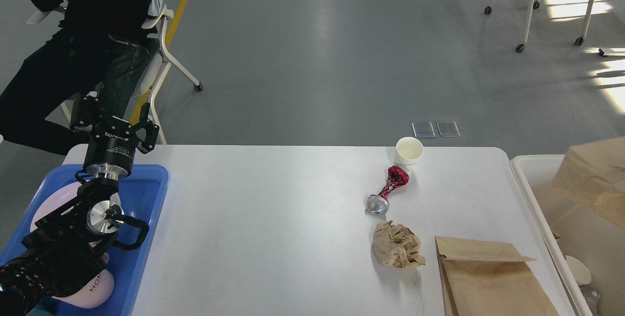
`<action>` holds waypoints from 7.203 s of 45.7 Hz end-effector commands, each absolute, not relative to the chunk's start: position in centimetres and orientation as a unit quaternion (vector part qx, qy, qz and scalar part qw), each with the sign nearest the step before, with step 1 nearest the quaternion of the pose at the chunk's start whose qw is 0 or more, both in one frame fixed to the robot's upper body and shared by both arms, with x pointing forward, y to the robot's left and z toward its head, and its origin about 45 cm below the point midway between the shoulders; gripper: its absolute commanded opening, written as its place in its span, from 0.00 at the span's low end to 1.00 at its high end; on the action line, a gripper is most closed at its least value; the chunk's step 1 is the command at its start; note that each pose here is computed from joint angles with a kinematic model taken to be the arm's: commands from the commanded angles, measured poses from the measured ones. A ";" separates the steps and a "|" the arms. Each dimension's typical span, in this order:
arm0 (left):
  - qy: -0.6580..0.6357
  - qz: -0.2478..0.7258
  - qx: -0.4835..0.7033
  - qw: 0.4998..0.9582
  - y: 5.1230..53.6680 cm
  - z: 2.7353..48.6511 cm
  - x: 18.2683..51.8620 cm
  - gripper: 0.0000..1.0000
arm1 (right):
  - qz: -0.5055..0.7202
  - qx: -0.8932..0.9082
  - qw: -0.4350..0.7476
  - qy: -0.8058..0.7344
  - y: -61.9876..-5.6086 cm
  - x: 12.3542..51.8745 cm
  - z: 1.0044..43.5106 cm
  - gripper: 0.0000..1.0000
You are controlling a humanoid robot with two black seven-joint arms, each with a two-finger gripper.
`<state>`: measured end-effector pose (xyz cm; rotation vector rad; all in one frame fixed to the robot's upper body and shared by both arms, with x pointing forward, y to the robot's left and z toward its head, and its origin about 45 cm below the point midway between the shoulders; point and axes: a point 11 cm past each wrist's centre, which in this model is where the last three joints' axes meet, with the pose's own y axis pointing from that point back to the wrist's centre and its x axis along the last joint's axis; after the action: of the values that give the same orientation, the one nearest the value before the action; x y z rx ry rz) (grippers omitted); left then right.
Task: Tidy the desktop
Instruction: 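Grasp the brown paper bag, lift it and drop it into the bin, then swing the right gripper back over the table toward the paper cup, then lower the right gripper onto the small paper cup and grasp it, then lift the paper cup and drop it into the white bin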
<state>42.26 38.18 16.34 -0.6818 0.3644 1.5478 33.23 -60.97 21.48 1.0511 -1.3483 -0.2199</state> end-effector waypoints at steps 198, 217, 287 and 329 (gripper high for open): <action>0.160 0.681 -0.300 0.648 38.2 16.3 42.3 0.97 | 0.007 0.698 0.616 -0.365 -28.8 45.8 15.1 1.00; 0.160 0.681 -0.300 0.648 38.2 16.3 42.3 0.97 | -0.012 0.679 0.610 -0.408 -30.6 44.8 12.6 0.97; 0.160 0.681 -0.300 0.648 38.2 16.3 42.3 0.97 | -0.018 0.681 0.569 -0.461 -26.7 44.6 9.9 0.53; 0.160 0.681 -0.300 0.649 38.2 16.4 42.3 0.97 | -0.023 0.683 0.574 -0.451 -25.7 44.0 8.9 0.00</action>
<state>42.25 38.18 16.35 -0.6820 0.3640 1.5482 44.12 -25.86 9.10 1.6020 -1.0653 -0.0469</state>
